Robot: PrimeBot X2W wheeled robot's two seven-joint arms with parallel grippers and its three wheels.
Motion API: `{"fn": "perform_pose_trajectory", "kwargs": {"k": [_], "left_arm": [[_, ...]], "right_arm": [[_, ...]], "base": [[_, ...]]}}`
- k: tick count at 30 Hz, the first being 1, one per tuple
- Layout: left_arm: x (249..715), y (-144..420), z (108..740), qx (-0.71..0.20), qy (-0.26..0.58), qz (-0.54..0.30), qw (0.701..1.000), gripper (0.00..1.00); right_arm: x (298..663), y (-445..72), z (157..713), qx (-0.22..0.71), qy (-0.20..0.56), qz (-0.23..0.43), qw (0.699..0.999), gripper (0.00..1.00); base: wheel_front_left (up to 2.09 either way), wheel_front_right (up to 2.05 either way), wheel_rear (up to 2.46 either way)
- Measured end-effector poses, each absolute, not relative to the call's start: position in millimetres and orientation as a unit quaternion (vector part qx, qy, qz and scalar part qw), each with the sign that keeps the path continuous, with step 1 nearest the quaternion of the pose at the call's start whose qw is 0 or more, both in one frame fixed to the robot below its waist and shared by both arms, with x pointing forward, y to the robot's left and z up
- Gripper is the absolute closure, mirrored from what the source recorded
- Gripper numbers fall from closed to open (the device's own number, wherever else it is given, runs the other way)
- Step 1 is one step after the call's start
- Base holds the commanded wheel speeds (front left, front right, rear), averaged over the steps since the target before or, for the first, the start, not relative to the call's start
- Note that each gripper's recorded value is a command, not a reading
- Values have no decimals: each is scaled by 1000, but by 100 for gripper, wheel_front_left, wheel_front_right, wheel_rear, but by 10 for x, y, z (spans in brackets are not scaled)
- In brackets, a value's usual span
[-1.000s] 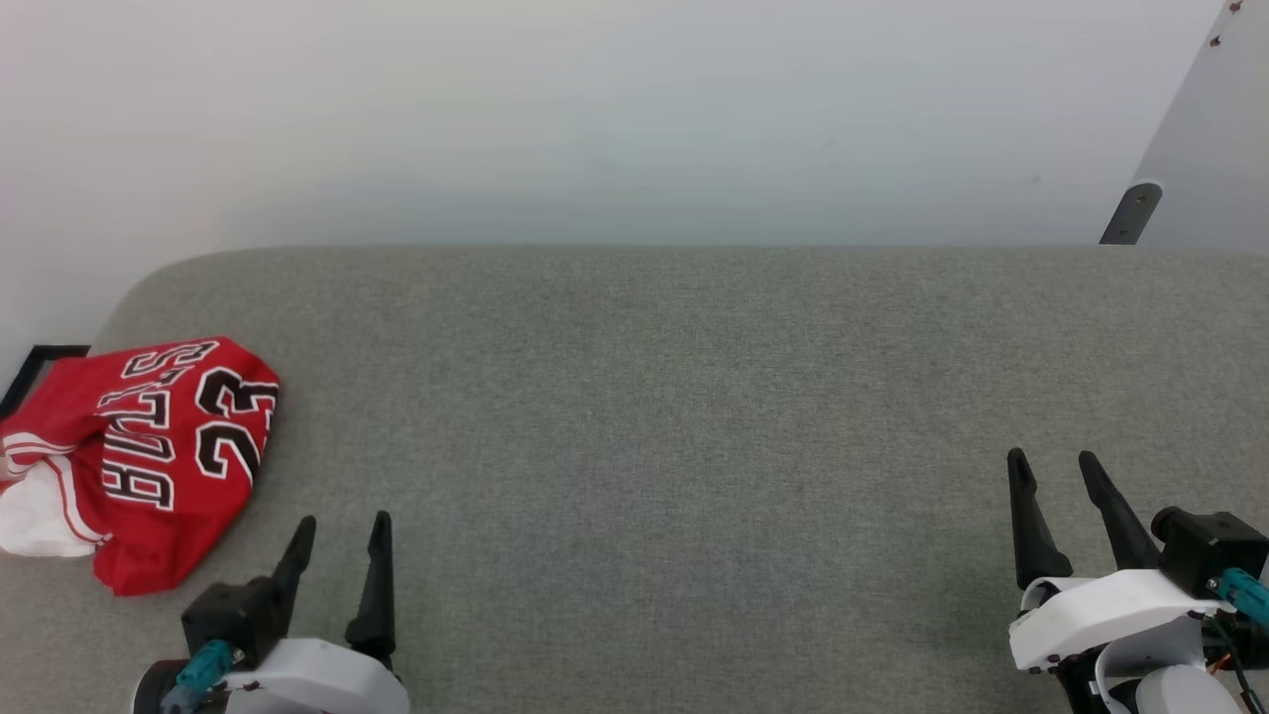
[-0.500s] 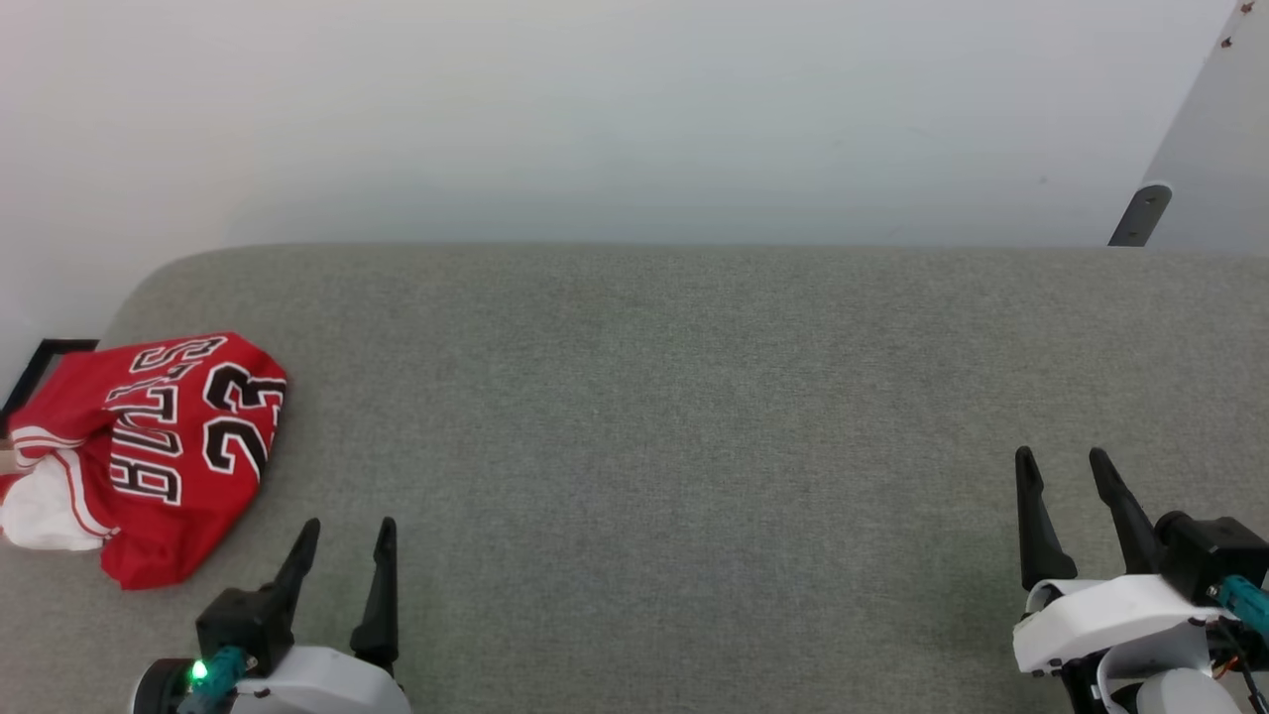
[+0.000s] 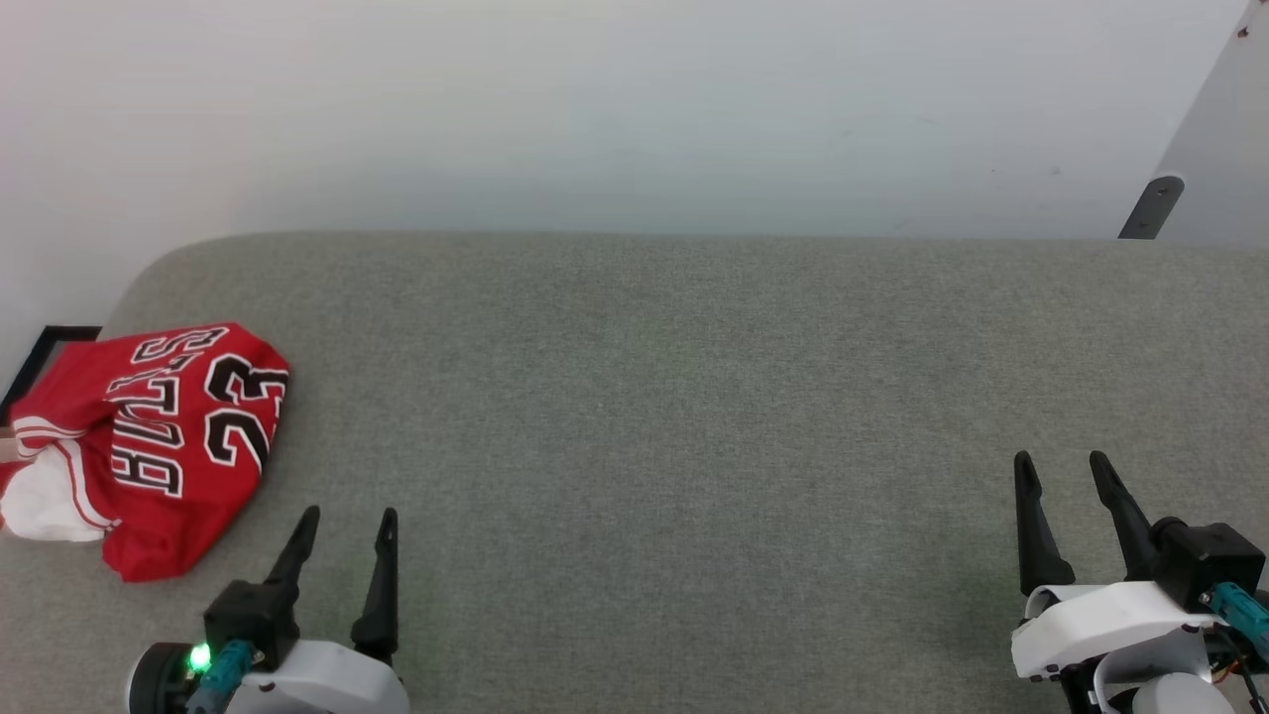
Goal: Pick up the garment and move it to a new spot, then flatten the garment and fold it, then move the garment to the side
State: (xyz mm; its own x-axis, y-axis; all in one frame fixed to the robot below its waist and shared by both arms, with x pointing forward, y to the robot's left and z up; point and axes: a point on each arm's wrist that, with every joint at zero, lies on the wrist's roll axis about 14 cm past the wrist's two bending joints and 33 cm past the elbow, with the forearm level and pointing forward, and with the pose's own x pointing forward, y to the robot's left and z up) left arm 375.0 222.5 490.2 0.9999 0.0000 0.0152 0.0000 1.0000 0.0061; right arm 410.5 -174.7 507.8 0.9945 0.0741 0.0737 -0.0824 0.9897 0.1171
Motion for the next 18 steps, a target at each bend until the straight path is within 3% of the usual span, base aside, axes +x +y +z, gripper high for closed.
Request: {"fn": "perform_pose_trajectory", "kwargs": {"k": [11,18], "left_arm": [[3714,2242,4908,-3,-9,5,1000,0],[3586,2357,4907,-12,-10,29,999,0]], "right_arm": [[4116,-1691,5071,58,-33,47,997,0],[4178,-1397,5051,62,-28,86,994,0]], "base": [[0,0,0],[0,0,0]]}}
